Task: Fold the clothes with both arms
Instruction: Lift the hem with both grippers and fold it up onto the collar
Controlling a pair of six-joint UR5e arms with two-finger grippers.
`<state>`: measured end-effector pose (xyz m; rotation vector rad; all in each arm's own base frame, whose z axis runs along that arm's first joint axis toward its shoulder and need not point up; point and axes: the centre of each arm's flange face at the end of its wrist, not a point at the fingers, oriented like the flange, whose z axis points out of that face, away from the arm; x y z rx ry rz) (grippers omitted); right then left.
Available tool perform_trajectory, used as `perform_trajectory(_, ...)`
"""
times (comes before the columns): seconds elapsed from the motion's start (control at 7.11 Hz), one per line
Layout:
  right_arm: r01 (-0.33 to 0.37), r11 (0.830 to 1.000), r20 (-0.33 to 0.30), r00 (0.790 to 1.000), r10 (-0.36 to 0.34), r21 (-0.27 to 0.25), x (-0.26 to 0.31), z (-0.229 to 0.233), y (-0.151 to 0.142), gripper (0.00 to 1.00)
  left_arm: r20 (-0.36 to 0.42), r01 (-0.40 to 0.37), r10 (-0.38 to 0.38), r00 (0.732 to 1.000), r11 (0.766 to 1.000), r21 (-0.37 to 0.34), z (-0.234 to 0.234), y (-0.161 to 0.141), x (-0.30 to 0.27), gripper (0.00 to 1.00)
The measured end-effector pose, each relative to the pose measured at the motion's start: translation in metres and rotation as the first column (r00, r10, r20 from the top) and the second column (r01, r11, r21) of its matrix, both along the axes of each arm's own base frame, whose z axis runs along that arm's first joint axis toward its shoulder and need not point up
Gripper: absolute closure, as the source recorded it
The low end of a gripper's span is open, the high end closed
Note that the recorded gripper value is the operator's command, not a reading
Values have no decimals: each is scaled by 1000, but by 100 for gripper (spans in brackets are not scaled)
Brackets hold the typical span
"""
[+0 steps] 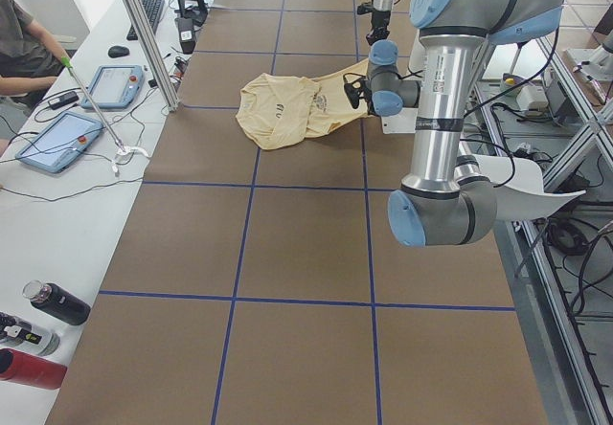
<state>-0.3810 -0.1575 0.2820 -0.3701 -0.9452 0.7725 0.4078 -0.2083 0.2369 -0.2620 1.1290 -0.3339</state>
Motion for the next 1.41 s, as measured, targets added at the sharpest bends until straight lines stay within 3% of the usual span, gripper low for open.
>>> perform_trajectory(0.14,-23,999,6,1000,23,-38,14,-1,-26,100,-16,15,-15,1000,1000,-5,-6,-12,-11,100)
perform_trajectory(0.42,-63,991,34,997,67,-120,33,-4,-96,100,-14,104,-103,995,994,45,-7,-68,-23,100)
perform_trajectory(0.56,-79,987,51,995,87,-137,35,-8,-130,100,-6,149,-149,989,987,66,-8,-99,-21,100)
perform_trajectory(0.98,-123,988,21,992,126,-93,28,-8,-223,100,21,244,-248,969,964,110,-5,-168,-31,100)
perform_trajectory(1.41,-123,992,-109,987,121,-15,26,-33,-300,100,44,270,-277,960,955,125,-1,-198,-26,100)
